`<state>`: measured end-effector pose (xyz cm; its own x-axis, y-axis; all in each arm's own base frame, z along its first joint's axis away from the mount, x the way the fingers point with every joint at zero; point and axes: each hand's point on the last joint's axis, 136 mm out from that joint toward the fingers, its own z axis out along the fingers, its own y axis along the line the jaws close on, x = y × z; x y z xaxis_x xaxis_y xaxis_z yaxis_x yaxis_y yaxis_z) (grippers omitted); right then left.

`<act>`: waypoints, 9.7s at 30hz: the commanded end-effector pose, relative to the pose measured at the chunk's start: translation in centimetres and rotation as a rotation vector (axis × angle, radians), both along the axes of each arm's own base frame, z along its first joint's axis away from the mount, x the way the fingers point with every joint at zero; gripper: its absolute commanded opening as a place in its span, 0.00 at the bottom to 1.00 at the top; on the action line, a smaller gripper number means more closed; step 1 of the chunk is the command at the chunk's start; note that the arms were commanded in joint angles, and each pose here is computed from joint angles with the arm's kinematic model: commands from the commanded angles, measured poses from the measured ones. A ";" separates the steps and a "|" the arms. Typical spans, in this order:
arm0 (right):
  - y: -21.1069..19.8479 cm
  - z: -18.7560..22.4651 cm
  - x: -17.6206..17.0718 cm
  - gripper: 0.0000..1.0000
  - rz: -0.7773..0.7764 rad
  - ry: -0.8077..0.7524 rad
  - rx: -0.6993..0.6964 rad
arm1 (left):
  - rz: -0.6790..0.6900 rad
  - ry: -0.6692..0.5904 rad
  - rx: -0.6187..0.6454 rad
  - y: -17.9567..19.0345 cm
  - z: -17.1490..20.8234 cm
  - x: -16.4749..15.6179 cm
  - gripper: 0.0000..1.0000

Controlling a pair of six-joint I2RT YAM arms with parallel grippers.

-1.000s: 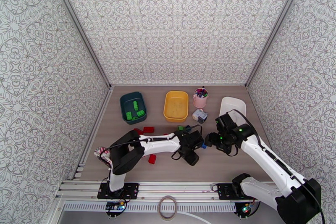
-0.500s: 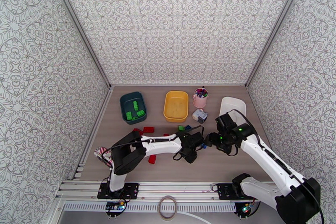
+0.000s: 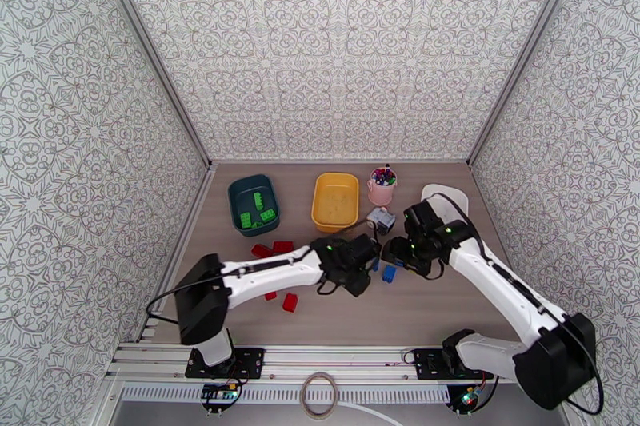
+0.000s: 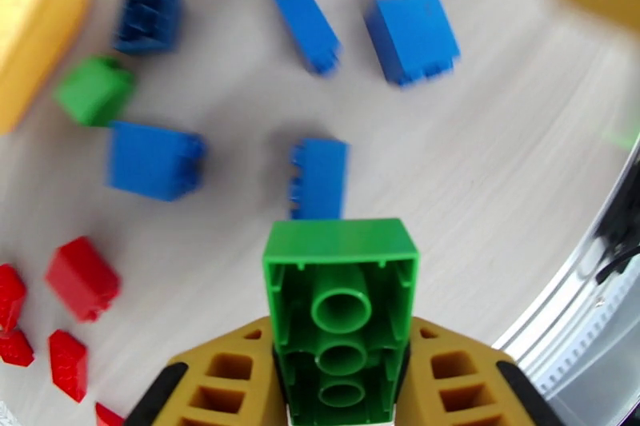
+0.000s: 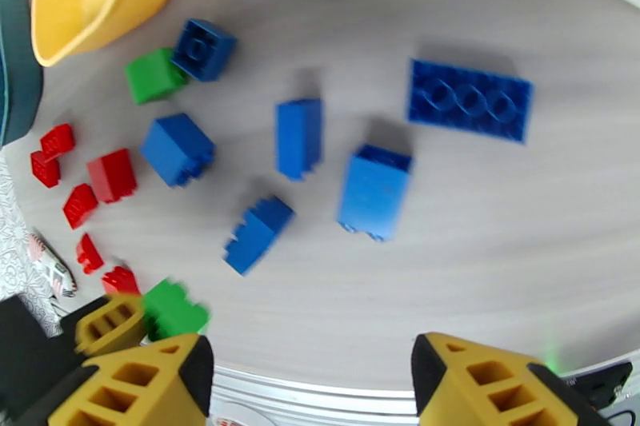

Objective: Sort the legos into containers by color

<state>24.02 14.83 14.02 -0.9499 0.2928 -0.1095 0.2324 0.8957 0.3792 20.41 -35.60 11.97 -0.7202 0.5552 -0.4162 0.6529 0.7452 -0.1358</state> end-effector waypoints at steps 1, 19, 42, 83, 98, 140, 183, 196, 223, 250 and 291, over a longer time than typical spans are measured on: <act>2.2 1.4 2.5 0.68 0.028 -0.046 0.075 | 0.090 -0.007 -0.015 2.5 1.2 1.8 0.28; 14.7 1.4 8.8 0.66 0.271 -0.039 0.086 | 0.672 0.028 -0.150 19.1 4.6 14.9 0.28; 16.7 -1.3 10.4 0.67 0.374 0.006 -0.066 | 0.942 0.087 -0.066 32.9 1.3 24.7 0.76; 0.9 1.2 2.0 0.65 0.080 -0.054 -0.133 | 0.672 0.229 -0.042 3.4 -4.5 11.4 0.63; 0.4 1.4 0.7 0.66 0.088 -0.048 -0.124 | 0.696 0.240 -0.027 2.1 -7.7 13.1 0.58; 2.1 1.2 2.2 0.66 0.131 -0.044 -0.071 | 0.672 0.191 -0.002 3.5 -6.2 10.8 0.26; 15.7 2.8 9.1 0.64 0.429 -0.086 -0.030 | 1.099 0.090 -0.137 28.4 2.4 21.6 0.23; 16.1 2.7 10.7 0.64 0.413 -0.089 -0.065 | 1.138 0.148 -0.134 31.4 -0.3 26.1 0.23; 15.0 3.1 9.9 0.68 0.391 -0.110 -0.069 | 1.152 0.062 -0.072 32.3 3.4 22.5 0.85; 0.9 1.4 0.1 0.78 0.124 -0.116 -0.088 | 0.714 -0.142 -0.230 10.4 8.0 10.2 0.99; 0.0 -8.1 1.6 0.59 0.047 0.105 -0.233 | 0.711 0.070 -0.166 8.6 1.2 8.7 0.98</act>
